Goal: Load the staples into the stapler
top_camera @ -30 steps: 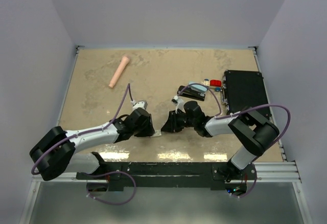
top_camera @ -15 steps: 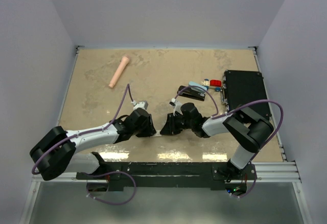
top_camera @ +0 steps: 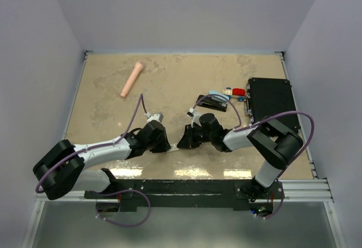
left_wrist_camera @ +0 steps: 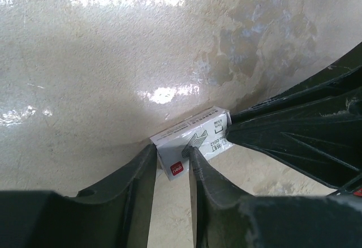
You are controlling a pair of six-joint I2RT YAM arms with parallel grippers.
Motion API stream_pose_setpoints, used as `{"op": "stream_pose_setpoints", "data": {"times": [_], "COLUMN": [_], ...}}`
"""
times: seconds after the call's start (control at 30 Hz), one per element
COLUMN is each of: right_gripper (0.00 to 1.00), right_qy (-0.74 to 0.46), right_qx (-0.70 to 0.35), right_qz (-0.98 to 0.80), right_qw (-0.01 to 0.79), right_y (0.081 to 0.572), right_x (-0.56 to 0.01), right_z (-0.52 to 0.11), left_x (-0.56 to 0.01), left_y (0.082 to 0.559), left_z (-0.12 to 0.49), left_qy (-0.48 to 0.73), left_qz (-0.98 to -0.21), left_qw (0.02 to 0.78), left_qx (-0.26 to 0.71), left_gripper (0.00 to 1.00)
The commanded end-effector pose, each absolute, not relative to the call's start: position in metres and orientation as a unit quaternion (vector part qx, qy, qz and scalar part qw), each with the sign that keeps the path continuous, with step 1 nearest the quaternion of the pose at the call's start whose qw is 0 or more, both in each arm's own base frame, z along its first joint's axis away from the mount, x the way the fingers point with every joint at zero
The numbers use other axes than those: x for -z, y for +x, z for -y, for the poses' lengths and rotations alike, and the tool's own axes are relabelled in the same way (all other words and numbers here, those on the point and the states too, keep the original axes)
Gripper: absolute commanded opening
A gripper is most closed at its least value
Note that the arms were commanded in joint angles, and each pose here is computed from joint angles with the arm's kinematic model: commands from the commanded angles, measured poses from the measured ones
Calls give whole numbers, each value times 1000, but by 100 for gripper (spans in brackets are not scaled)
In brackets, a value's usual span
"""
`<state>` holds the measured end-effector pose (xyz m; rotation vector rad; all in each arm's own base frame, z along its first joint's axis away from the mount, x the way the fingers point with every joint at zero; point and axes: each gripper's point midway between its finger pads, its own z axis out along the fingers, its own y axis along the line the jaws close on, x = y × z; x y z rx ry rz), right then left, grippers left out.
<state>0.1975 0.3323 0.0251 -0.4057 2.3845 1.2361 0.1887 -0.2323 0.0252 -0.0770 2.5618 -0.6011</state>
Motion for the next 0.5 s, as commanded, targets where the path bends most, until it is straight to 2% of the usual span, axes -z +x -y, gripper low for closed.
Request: {"op": "stream_pose_setpoints", "data": {"times": [0.0,0.3,0.47], "right_gripper": [13,7,0], "right_qy": [-147,-145,-141], "right_qx": [-444,-427,-398], "right_qz": [-851,-856,-866], "right_qw": [241,252,268], "right_y": [209,213,220], "right_x": [-42,-45,-48], "right_z": [-340,-338,-332], "left_x": [-29,-30,-28], "left_y": [191,190,191], "left_z": [240,240,240], "left_qy": [-41,-54,-62], "left_qz": [-935,-932,-929], "left_qw": [252,253,254], "left_qx": [245,255,263], "left_gripper": [29,0,0]}}
